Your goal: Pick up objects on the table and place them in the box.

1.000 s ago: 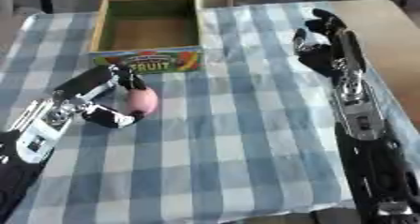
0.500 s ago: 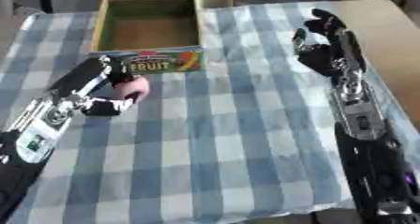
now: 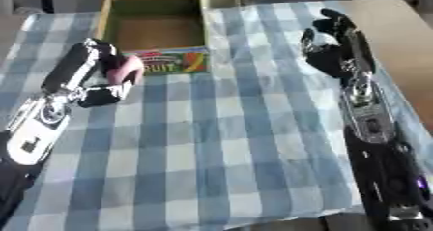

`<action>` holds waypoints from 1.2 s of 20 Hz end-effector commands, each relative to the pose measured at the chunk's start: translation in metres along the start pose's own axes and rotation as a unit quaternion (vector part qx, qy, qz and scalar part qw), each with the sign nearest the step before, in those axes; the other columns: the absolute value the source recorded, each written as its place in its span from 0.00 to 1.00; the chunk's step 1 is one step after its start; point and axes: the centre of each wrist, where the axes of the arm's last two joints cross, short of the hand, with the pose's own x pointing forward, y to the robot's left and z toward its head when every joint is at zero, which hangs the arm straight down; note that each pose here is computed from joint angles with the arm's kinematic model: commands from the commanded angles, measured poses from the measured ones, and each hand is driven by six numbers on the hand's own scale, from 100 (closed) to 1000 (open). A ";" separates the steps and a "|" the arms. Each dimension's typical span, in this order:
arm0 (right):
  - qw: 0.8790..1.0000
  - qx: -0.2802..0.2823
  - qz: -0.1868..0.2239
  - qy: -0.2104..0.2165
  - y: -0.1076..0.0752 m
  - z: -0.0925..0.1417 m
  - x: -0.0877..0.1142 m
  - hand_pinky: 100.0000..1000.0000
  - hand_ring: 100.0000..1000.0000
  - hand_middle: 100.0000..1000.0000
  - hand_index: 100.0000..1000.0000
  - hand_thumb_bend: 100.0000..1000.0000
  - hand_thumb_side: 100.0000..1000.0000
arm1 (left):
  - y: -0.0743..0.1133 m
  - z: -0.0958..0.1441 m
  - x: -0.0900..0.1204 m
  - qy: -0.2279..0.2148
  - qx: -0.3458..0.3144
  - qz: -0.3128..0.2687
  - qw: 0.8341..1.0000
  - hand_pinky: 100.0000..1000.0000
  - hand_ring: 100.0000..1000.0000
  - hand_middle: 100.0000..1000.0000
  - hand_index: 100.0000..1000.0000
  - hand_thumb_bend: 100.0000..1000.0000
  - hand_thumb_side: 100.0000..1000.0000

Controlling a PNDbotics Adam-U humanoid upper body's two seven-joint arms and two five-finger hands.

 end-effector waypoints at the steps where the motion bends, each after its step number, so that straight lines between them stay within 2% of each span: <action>1: 1.000 -0.003 0.003 -0.011 -0.006 -0.004 0.007 0.47 0.84 0.69 0.88 0.00 0.00 | 0.034 -0.010 0.007 -0.022 0.041 -0.007 0.999 0.37 0.25 0.20 0.28 0.02 0.00; 6: 1.000 0.001 0.004 -0.010 -0.004 -0.004 0.006 0.47 0.84 0.69 0.88 0.00 0.00 | 0.062 -0.025 0.009 -0.023 0.064 -0.013 0.998 0.39 0.27 0.21 0.29 0.03 0.00; 10: 1.000 0.007 0.004 -0.009 -0.001 -0.005 0.006 0.47 0.84 0.69 0.88 0.00 0.00 | 0.069 -0.043 0.001 0.001 0.073 -0.029 0.997 0.40 0.27 0.22 0.30 0.06 0.00; 16: 1.000 0.023 0.004 -0.012 0.005 -0.008 0.007 0.47 0.84 0.69 0.88 0.00 0.00 | 0.057 -0.063 -0.026 0.068 0.075 -0.072 0.992 0.41 0.28 0.24 0.32 0.06 0.00; 20: 0.999 0.041 0.000 -0.022 0.016 -0.011 0.013 0.47 0.84 0.69 0.88 0.00 0.00 | 0.043 -0.064 -0.050 0.136 0.073 -0.093 0.984 0.42 0.29 0.24 0.33 0.05 0.00; 24: 0.998 0.059 -0.002 -0.029 0.026 -0.014 0.017 0.47 0.84 0.69 0.88 0.00 0.00 | 0.041 -0.061 -0.069 0.191 0.075 -0.113 0.972 0.43 0.31 0.27 0.36 0.07 0.01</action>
